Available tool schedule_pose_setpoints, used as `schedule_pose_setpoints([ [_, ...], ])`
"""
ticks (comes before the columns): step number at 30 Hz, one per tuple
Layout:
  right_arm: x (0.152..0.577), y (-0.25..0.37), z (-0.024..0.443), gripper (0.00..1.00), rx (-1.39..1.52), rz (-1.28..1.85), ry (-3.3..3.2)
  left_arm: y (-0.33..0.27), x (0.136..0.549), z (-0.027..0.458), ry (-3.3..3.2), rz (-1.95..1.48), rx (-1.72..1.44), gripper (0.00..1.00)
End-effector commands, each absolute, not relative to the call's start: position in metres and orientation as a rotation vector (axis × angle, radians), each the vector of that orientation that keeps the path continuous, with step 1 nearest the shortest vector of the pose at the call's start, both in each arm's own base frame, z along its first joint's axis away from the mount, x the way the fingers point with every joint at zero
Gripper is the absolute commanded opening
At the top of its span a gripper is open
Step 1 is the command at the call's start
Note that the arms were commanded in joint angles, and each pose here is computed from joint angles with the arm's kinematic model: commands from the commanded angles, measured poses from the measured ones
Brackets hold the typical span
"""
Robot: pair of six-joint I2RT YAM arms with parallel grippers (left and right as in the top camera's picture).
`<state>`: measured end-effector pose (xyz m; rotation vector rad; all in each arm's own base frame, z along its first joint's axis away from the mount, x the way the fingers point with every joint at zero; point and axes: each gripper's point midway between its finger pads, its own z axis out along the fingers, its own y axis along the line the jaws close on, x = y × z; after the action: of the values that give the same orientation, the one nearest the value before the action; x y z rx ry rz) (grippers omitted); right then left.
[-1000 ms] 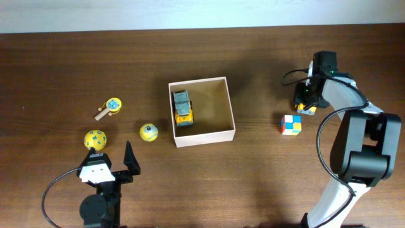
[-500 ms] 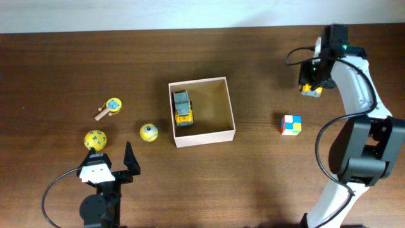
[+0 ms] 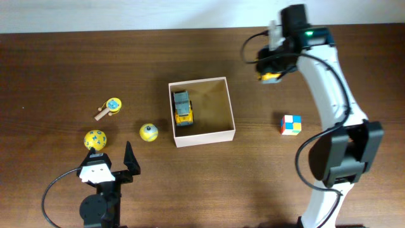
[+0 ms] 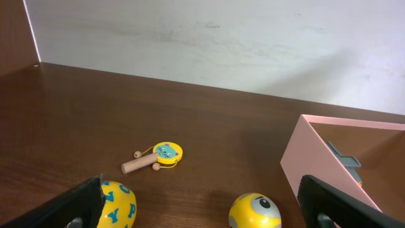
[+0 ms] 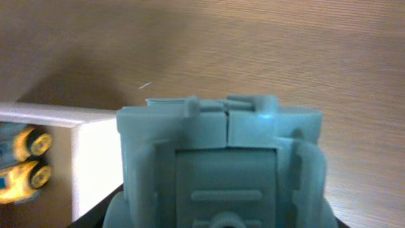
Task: Pack container
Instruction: 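Lift the second truck and carry it over the pink box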
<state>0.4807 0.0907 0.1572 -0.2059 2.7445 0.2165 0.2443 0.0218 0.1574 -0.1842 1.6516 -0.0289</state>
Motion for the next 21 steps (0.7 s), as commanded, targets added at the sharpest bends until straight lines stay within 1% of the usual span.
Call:
schedule_pose_setpoints([
  [1,0.466,0.143,0.166,0.52,-0.368,0.281,2.73,0.021,0.244,0.157,1.649,-0.024,-0.165,0.99],
  [9,0.434,0.218,0.165,0.52,-0.595,0.324,2.712,0.021,0.244,0.157,1.649,-0.024,-0.165,0.99],
  [13,0.421,0.243,0.165,0.52,-0.619,0.347,2.715,0.021,0.244,0.157,1.649,-0.024,-0.165,0.99],
  [21,0.412,0.259,0.161,0.52,-0.495,0.27,2.748,0.021,0.244,0.157,1.649,-0.024,-0.165,0.99],
])
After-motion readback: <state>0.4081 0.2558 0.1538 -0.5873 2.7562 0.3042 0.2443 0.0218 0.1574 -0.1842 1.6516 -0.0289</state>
